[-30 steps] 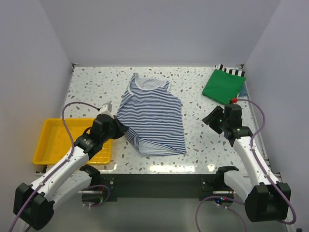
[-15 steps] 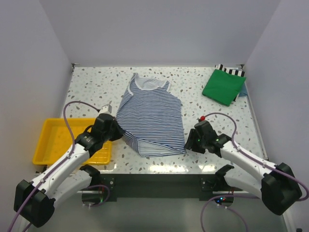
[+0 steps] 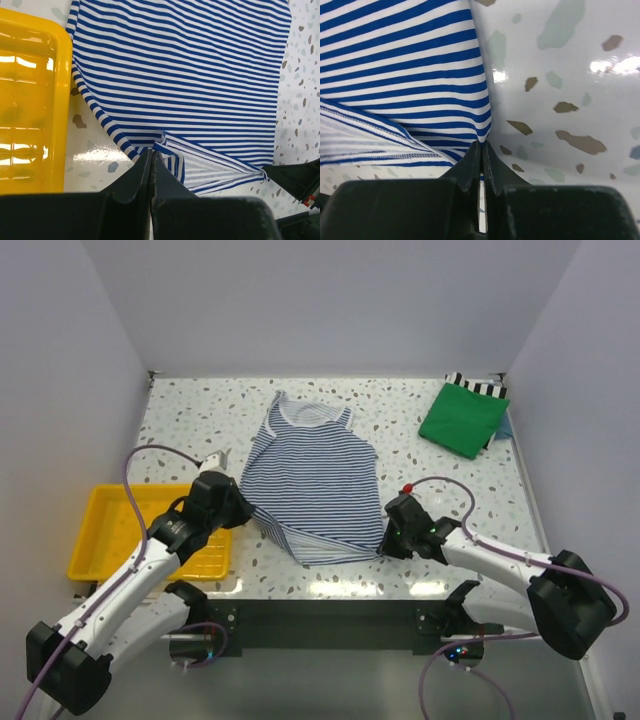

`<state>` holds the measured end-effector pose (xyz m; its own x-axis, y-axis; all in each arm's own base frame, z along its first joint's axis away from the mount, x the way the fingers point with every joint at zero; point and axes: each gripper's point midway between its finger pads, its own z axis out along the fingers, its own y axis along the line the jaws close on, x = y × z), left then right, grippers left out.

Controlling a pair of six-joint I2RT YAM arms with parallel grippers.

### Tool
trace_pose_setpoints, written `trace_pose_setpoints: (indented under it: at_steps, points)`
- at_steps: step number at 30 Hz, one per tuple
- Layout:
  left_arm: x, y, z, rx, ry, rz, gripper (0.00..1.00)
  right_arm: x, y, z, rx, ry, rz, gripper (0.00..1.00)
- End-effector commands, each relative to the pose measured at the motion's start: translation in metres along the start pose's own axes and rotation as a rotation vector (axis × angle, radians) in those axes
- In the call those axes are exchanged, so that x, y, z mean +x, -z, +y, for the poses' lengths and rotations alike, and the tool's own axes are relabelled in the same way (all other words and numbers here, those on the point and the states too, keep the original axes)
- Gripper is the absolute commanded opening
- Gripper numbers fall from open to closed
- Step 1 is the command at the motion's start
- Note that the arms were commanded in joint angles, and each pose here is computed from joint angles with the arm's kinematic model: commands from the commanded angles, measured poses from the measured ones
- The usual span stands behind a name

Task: Fold and stack the tank tops
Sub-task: Flatten the tank top out

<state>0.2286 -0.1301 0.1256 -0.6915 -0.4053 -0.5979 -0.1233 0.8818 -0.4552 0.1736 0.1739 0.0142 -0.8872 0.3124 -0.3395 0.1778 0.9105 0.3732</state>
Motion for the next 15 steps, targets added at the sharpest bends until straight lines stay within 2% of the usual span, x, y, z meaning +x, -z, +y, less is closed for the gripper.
trace_pose_setpoints:
  at_steps: [1, 6, 10, 15]
  points:
    - [-0.03, 0.021, -0.014, 0.025, -0.028, -0.089, 0.0, -0.012, 0.019, -0.013, 0.104, 0.011, -0.043, 0.0]
    - [-0.061, 0.05, -0.029, 0.061, -0.038, -0.174, 0.0, -0.071, 0.084, 0.009, 0.117, 0.061, -0.24, 0.0]
    - [-0.094, 0.086, -0.051, 0.143, -0.054, -0.288, 0.0, -0.127, 0.17, 0.045, 0.04, 0.092, -0.425, 0.0]
    - [-0.159, 0.163, -0.093, 0.3, -0.035, -0.51, 0.0, -0.178, 0.267, 0.09, -0.095, 0.127, -0.608, 0.0]
